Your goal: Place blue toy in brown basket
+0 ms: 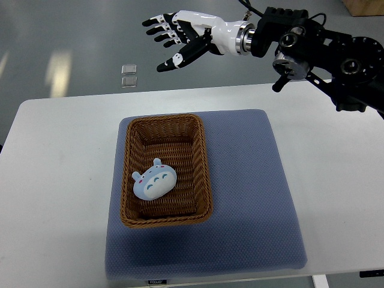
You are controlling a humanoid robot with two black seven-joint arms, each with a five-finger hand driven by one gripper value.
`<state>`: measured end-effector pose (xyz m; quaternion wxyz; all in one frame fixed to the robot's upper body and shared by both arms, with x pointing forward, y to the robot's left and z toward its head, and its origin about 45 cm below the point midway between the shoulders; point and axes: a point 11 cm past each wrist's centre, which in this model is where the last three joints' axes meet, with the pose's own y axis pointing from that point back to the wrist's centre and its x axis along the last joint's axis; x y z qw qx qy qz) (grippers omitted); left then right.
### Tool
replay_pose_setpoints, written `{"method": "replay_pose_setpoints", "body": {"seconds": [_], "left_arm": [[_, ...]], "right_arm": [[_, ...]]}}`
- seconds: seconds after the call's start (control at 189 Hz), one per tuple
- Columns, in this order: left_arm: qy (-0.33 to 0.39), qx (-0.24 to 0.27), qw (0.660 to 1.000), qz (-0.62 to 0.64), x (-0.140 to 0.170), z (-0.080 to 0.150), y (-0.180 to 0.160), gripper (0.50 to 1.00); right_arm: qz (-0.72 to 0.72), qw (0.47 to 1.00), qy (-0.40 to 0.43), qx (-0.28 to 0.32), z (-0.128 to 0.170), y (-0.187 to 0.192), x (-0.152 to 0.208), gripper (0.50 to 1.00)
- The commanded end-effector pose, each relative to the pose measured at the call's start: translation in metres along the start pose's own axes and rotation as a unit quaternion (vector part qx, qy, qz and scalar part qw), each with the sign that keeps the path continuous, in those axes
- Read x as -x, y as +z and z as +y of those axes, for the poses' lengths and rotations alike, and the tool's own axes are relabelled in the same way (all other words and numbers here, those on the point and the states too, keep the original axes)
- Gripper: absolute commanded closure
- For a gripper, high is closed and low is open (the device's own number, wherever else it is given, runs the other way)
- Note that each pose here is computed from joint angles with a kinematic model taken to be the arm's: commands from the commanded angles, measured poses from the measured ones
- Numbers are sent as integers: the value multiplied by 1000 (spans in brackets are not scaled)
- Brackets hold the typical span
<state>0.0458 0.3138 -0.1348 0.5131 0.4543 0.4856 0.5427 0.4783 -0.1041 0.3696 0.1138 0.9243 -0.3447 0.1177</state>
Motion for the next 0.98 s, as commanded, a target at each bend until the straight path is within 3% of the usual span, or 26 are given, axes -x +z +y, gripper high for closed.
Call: {"method": "replay_pose_setpoints", "body": {"seconds": [0.0, 0.154, 0.281, 0.445, 0.976], "left_arm": [[-2, 0, 1000, 0, 1, 0, 0, 500], [-2, 0, 1000, -2, 2, 0, 0, 500], [-3, 0, 1000, -2, 2, 0, 0, 500], [-4, 0, 1000, -3, 2, 0, 0, 500], [-4, 0, 1000, -3, 3, 0, 0, 500]], "right_arm": [[-130, 989, 55, -39, 24, 21, -28, 597], [-298, 942, 124, -96, 55, 63, -49, 597], [-395, 898, 157, -110, 67, 110, -34, 597], [-447, 864, 195, -130, 83, 144, -26, 595], [-475, 842, 222, -129, 98, 179, -9, 589]]}}
